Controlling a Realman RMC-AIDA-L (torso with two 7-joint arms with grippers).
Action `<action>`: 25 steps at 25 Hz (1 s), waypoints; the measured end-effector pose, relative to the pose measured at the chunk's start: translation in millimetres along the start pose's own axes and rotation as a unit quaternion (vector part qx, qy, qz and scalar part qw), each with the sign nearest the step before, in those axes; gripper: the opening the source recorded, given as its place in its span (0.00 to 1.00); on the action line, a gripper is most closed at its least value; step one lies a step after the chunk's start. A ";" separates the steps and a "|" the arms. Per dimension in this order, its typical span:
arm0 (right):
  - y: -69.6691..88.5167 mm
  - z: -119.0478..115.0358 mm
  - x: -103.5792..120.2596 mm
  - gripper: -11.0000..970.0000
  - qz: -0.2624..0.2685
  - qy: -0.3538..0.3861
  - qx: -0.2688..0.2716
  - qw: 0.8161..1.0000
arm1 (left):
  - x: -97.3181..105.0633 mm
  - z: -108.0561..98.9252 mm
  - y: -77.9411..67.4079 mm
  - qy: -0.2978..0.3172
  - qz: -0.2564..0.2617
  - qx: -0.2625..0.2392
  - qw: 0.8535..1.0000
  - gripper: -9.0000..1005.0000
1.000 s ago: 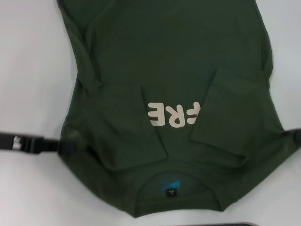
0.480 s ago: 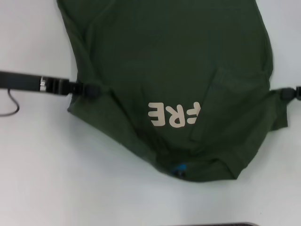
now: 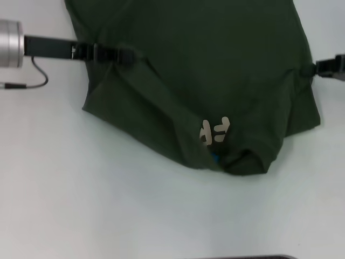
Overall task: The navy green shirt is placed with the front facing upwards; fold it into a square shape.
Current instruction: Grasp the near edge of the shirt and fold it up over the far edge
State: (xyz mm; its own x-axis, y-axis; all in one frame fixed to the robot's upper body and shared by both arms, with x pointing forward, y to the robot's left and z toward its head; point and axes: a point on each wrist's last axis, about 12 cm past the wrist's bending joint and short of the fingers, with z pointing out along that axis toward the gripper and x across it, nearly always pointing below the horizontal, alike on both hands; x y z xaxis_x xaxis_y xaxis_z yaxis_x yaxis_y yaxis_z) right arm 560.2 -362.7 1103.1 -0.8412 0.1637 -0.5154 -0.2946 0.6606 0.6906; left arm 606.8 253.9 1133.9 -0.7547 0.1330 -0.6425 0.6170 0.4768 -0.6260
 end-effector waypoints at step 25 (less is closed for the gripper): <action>18.0 26.0 -69.8 0.06 -0.048 -0.074 0.052 0.995 | -51.3 3.0 7.0 -0.105 0.019 -0.069 0.992 0.14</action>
State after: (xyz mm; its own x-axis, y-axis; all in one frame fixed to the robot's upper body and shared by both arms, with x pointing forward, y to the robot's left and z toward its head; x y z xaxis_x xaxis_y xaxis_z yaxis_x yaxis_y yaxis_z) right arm 625.4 -343.1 1138.4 -0.7336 0.1971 -0.6504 -0.3156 0.7488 0.5829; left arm 650.5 247.8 1161.2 -0.6596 -0.0242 -0.7513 0.5964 0.5915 -0.5426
